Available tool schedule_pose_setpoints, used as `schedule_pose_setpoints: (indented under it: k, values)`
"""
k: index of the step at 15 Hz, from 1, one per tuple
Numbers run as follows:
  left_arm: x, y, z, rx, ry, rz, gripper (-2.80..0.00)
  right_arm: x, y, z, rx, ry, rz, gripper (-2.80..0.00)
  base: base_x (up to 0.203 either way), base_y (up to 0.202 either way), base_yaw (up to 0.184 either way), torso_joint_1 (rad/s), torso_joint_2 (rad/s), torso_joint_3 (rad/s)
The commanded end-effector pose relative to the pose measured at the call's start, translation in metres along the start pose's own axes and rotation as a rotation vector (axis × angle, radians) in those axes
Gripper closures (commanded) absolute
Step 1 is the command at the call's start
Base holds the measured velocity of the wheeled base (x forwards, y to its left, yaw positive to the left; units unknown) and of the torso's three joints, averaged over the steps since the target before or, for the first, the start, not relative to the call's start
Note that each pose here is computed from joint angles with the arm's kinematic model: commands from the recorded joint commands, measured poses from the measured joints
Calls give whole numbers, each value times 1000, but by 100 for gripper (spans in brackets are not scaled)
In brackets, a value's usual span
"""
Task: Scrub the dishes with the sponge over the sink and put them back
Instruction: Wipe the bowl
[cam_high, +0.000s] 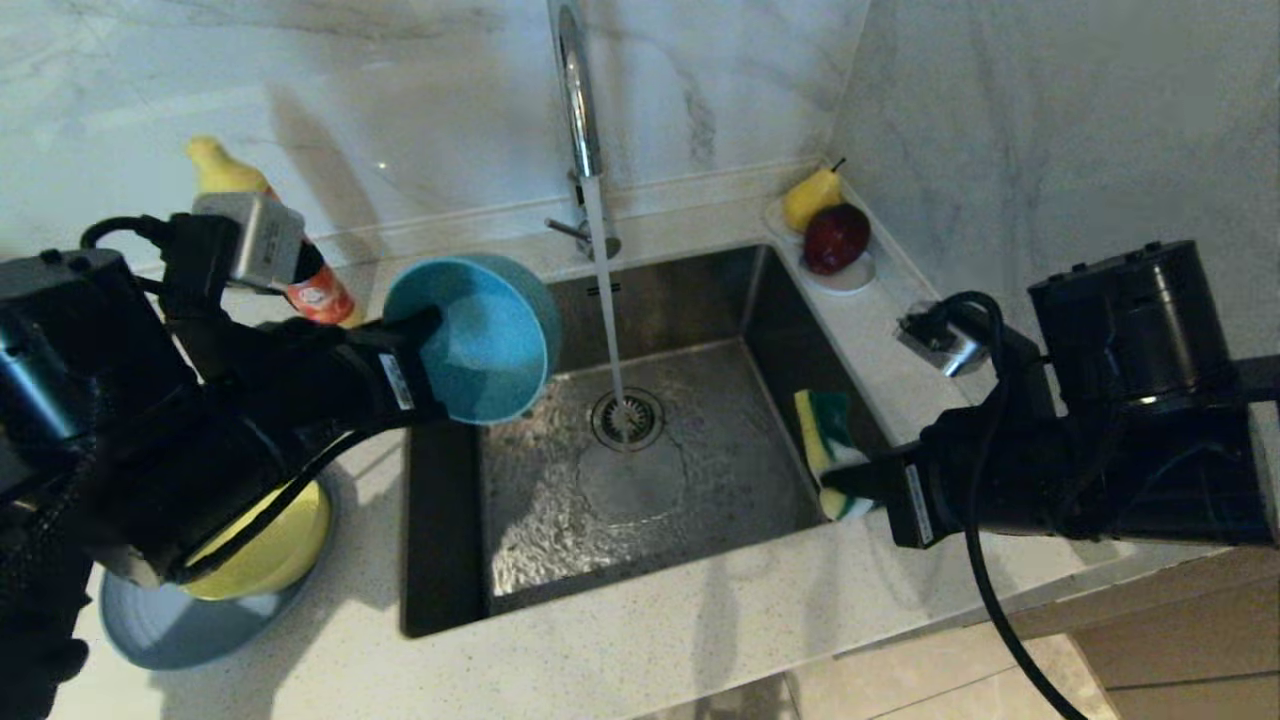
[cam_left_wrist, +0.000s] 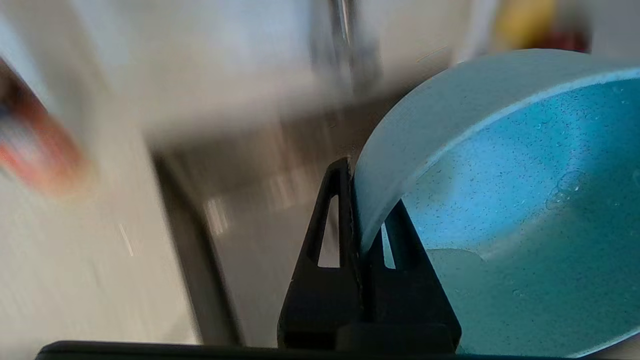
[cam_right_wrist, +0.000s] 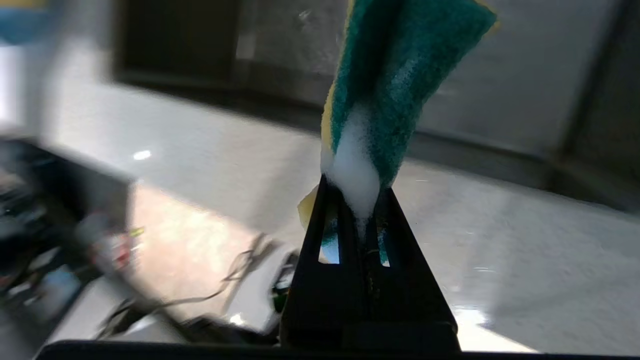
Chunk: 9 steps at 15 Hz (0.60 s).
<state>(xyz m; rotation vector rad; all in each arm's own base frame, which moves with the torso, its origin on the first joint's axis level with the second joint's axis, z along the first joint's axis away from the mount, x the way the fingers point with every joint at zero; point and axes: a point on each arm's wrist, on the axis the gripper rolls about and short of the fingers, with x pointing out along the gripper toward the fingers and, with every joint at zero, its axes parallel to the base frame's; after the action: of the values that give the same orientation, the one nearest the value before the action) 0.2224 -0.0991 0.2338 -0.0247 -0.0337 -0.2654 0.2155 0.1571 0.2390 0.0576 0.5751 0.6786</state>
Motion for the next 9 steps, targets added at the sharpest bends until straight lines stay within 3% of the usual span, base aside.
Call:
schedule_pose_setpoints:
  k: [1, 3, 4, 6, 9]
  values:
    - [-13, 1, -11, -63, 251, -4, 0, -23, 8, 10, -6, -31, 73, 0, 0, 0, 0, 0, 0, 0]
    - [-16, 0, -19, -126, 391, -44, 0, -42, 14, 18, 2, -21, 169, 0, 0, 0, 0, 0, 0, 0]
    - [-17, -1, -21, -195, 440, -78, 0, -48, 17, 26, 23, -26, 202, 0, 0, 0, 0, 0, 0, 0]
    - [-15, -7, -16, -304, 484, -127, 0, -57, 22, 40, 72, -32, 262, 0, 0, 0, 0, 0, 0, 0]
    - [-6, -24, -15, -383, 549, -162, 0, -65, 28, 53, 98, 3, 356, 0, 0, 0, 0, 0, 0, 0]
